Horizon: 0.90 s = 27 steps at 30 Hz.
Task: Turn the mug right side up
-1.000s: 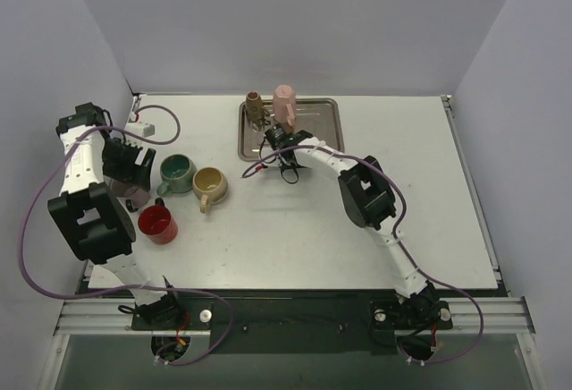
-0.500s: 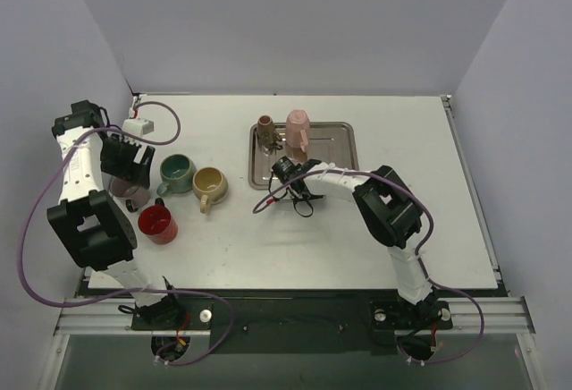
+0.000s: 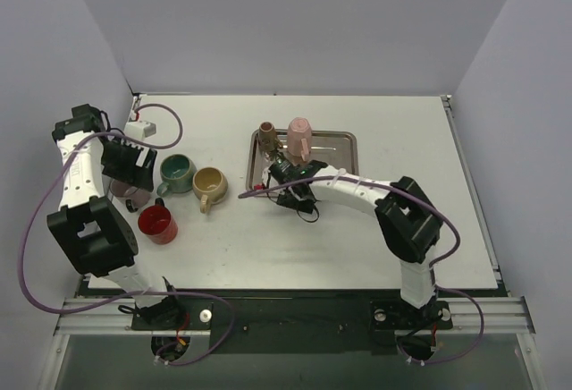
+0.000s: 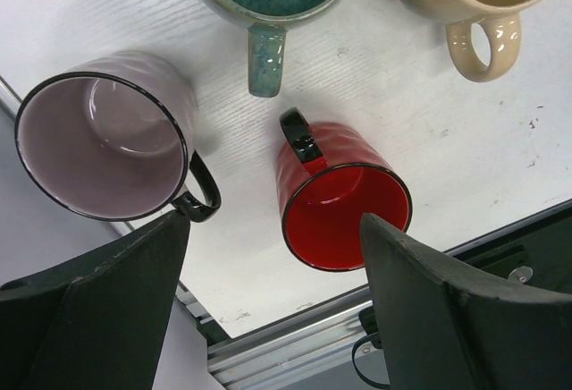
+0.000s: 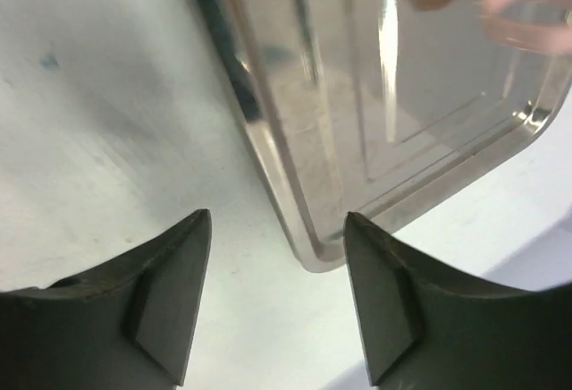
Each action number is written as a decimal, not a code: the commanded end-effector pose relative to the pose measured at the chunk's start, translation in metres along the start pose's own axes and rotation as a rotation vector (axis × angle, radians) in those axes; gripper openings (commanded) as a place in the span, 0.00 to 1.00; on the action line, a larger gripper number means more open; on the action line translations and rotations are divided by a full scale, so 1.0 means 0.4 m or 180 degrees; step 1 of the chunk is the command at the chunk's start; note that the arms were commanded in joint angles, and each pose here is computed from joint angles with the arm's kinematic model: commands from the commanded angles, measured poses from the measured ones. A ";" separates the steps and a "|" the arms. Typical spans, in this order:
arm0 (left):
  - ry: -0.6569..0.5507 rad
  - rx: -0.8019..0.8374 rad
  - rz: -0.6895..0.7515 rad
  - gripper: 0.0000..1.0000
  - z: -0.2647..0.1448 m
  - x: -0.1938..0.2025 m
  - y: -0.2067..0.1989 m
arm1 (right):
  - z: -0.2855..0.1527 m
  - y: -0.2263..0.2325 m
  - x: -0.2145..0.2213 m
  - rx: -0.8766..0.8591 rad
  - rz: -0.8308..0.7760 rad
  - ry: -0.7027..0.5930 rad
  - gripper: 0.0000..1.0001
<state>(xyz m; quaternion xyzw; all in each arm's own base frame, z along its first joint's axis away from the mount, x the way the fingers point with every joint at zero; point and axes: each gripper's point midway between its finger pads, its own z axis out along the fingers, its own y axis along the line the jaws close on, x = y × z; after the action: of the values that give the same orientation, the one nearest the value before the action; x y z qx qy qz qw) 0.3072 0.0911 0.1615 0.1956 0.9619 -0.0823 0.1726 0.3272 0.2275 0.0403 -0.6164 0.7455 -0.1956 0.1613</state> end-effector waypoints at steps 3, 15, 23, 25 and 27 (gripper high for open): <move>-0.0371 0.0172 0.0135 0.88 -0.046 -0.038 -0.065 | -0.149 -0.169 -0.134 -0.0059 0.2611 -0.1699 0.64; -0.0565 0.0377 0.0215 0.88 -0.057 -0.082 -0.128 | 0.027 -0.334 -0.140 0.0613 0.4086 -0.1451 0.79; -0.0599 0.0410 0.0367 0.88 -0.062 -0.088 -0.157 | 0.108 -0.369 -0.133 0.0679 0.3805 -0.0913 0.75; -0.0598 0.0399 0.0401 0.88 -0.060 -0.091 -0.164 | 0.122 -0.369 -0.140 0.0633 0.3783 -0.0851 0.74; -0.0589 0.0360 0.0434 0.87 -0.061 -0.094 -0.168 | 0.136 -0.374 -0.143 0.0626 0.3795 -0.0824 0.70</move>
<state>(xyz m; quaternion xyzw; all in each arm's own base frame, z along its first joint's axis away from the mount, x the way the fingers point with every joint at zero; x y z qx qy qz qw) 0.3084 0.0351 0.1908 0.2416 0.9314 -0.1411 0.2329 0.4866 0.2659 0.0652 -0.0991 0.9086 -0.0328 0.4044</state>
